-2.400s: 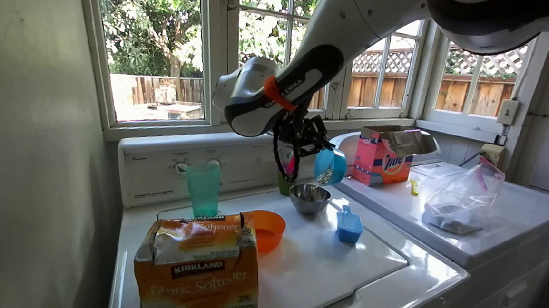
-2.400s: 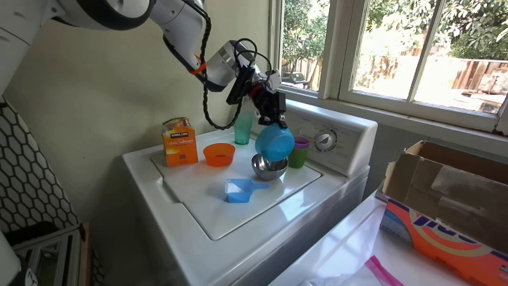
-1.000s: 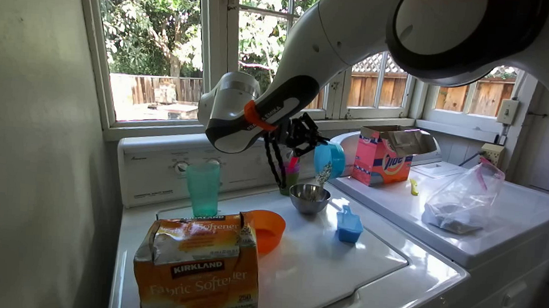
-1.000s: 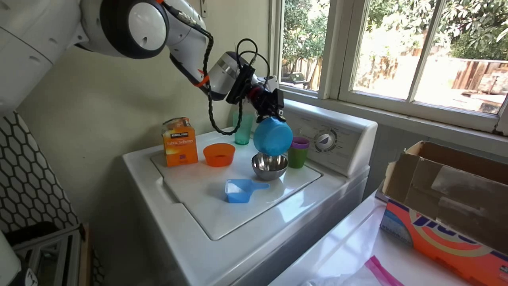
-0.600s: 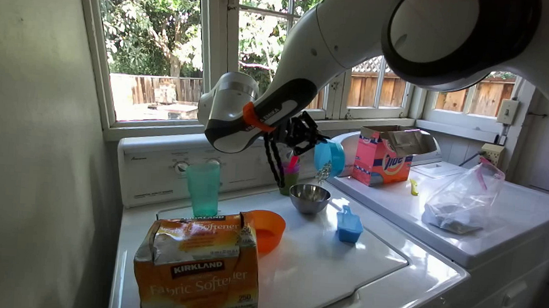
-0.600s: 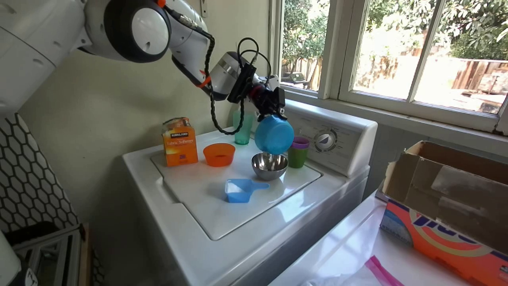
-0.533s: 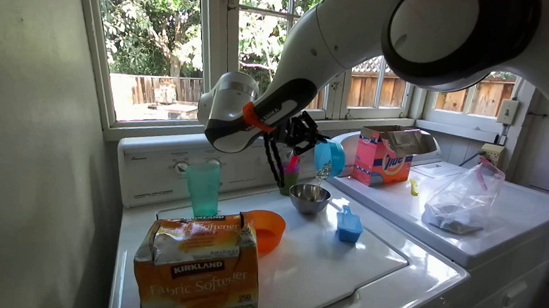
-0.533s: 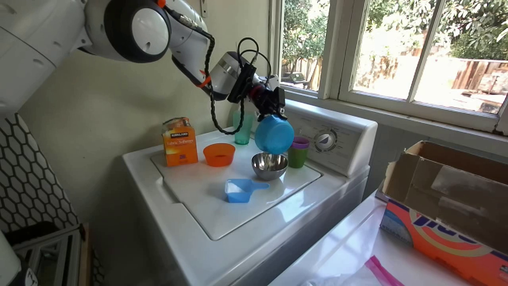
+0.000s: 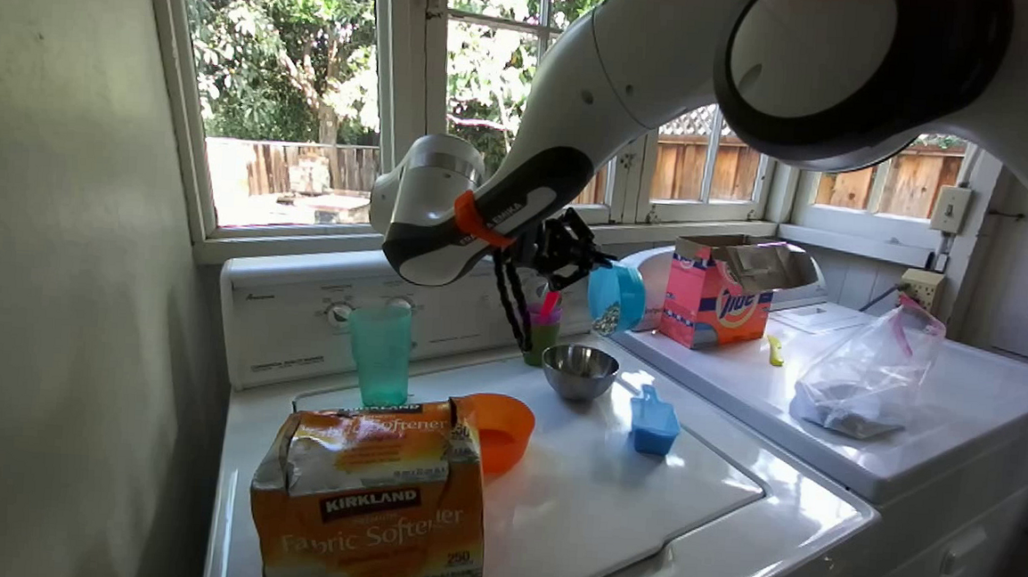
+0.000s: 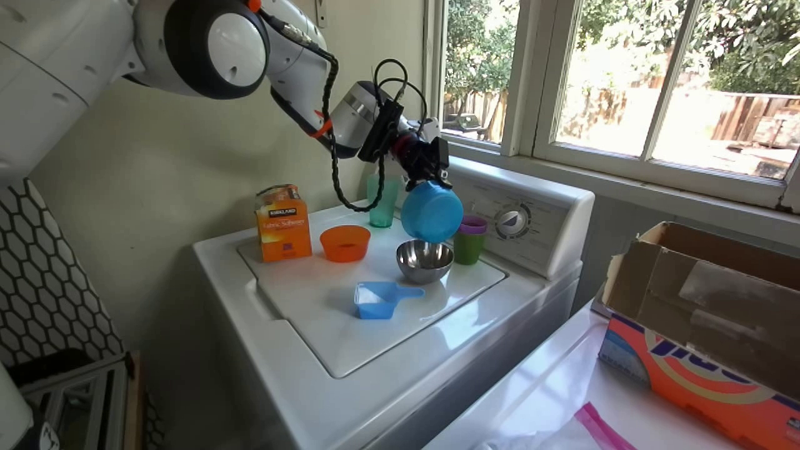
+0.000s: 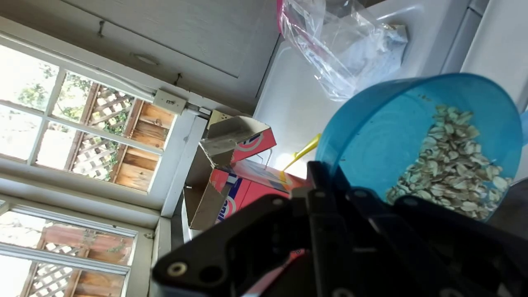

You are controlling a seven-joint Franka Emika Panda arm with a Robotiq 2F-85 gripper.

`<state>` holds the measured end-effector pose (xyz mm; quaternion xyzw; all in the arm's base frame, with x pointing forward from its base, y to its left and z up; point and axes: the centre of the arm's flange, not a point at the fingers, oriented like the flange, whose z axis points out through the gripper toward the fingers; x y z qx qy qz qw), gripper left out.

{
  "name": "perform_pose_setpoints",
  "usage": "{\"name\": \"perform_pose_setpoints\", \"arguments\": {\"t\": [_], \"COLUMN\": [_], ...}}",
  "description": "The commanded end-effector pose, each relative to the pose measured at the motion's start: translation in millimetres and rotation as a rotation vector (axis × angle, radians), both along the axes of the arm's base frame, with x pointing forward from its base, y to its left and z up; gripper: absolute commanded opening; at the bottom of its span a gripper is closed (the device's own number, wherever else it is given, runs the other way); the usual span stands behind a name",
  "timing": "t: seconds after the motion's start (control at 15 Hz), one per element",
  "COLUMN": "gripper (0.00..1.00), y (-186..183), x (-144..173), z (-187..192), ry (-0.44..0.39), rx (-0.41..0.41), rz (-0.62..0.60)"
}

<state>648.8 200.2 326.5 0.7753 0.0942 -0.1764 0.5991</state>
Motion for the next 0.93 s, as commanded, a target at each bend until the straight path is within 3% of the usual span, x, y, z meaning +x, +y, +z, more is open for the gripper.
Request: {"name": "perform_pose_setpoints", "arguments": {"t": [0.0,0.87], "gripper": [0.01,0.01], "y": [6.1,27.0], "x": [9.0,25.4], "z": [-8.6,-41.4], "ry": [0.046,0.209], "rx": [-0.02,-0.169], "rz": [0.022,0.11]}}
